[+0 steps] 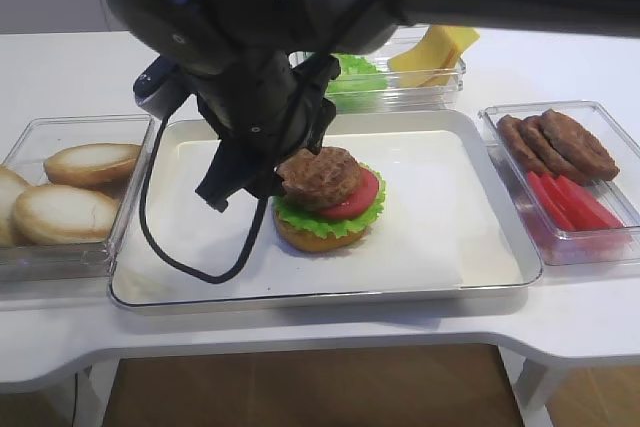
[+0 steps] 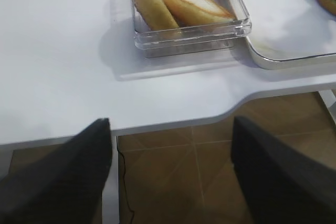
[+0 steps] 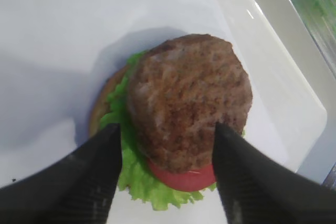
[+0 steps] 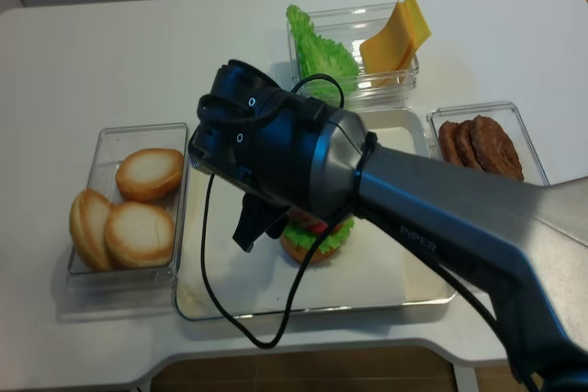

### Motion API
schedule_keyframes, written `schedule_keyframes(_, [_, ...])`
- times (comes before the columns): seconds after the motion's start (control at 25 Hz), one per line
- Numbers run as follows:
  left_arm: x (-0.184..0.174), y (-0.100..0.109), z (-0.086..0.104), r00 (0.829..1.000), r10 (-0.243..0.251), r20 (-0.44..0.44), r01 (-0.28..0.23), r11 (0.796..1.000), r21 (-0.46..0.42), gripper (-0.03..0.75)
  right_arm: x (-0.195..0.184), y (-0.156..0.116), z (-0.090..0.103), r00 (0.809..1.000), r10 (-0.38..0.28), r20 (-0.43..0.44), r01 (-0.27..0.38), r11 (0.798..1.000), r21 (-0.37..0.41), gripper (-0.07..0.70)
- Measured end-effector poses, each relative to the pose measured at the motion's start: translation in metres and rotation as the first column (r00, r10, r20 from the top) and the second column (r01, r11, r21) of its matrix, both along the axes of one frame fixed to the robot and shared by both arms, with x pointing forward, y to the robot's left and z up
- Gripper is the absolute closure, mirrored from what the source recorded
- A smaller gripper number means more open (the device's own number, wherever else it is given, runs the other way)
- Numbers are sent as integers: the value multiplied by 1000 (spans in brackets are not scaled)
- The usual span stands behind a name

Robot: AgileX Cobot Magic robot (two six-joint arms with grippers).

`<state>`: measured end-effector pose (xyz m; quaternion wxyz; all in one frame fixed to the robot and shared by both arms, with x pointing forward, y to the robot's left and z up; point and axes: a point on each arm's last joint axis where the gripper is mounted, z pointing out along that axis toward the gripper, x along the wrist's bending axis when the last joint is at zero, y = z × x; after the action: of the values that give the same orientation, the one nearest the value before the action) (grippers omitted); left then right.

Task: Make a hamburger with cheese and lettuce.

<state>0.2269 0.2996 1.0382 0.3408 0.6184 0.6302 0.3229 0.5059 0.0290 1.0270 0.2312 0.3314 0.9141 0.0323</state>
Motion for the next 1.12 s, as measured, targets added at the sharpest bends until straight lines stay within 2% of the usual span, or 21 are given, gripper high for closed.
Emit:
schedule_keyframes(0.2, [0, 0, 0, 1000, 0, 0, 0, 1000, 0, 188, -2, -6, 13, 999, 5, -43, -2, 998, 57, 217])
schedule_keyframes(0.4, [0, 0, 0, 1000, 0, 0, 0, 1000, 0, 188, 16, -34, 31, 991, -76, -111, 92, 984, 152, 217])
schedule_keyframes(0.68, [0, 0, 0, 1000, 0, 0, 0, 1000, 0, 188, 42, -84, 55, 970, -190, -149, 222, 946, 236, 218])
schedule_keyframes(0.92, [0, 0, 0, 1000, 0, 0, 0, 1000, 0, 188, 48, -135, 61, 937, -271, -219, 325, 906, 270, 225])
schedule_keyframes(1.12, [0, 0, 0, 1000, 0, 0, 0, 1000, 0, 188, 46, -192, 63, 885, -374, -276, 448, 846, 289, 233])
